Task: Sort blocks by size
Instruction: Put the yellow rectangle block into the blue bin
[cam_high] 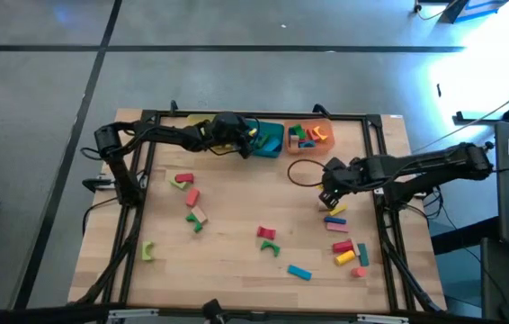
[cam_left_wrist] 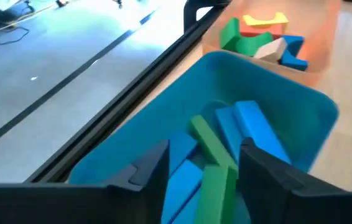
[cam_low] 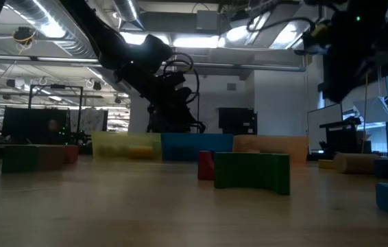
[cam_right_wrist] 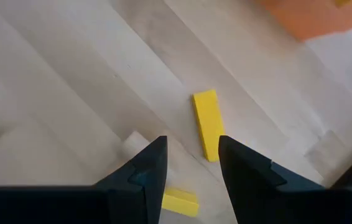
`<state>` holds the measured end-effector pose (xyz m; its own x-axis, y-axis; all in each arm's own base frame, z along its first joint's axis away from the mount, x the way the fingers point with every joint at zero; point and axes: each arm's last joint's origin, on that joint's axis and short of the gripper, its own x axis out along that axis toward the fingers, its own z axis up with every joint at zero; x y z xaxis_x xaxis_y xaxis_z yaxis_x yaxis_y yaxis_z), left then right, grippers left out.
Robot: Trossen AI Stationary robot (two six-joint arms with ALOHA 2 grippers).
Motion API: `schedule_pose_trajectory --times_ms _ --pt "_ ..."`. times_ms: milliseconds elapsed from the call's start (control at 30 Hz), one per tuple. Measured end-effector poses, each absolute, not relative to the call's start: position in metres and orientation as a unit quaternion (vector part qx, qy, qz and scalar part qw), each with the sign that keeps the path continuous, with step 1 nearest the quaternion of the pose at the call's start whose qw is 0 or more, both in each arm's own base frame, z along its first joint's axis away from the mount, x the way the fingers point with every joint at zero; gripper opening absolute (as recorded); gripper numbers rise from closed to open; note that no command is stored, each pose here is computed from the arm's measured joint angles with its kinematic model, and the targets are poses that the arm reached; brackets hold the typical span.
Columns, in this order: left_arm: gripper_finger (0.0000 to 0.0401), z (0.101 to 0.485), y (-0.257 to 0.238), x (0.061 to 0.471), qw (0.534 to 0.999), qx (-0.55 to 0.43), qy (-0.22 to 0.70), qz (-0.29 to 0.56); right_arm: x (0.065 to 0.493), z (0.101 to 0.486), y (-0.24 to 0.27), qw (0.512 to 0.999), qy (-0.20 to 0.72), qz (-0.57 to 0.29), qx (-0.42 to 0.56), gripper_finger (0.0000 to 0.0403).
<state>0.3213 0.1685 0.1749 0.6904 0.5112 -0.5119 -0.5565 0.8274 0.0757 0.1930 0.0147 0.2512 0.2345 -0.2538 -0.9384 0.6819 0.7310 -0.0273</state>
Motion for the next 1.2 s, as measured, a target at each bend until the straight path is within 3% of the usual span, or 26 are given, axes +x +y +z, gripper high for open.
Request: schedule_pose_trajectory --times_ms 233,800,1200 --pt "0.0197 0.175 0.167 0.322 0.919 -0.044 0.264 0.289 0.196 0.217 0.014 0.729 0.573 -0.34 0.156 0.0147" --pt "0.0198 0.174 0.143 0.333 0.928 -0.036 0.269 0.256 0.212 0.174 -0.019 0.728 0.597 -0.301 0.154 0.0147" --pt "0.0198 0.175 0.134 0.337 0.932 -0.03 0.27 0.241 0.219 0.152 -0.029 0.695 0.653 -0.278 0.113 0.0147"
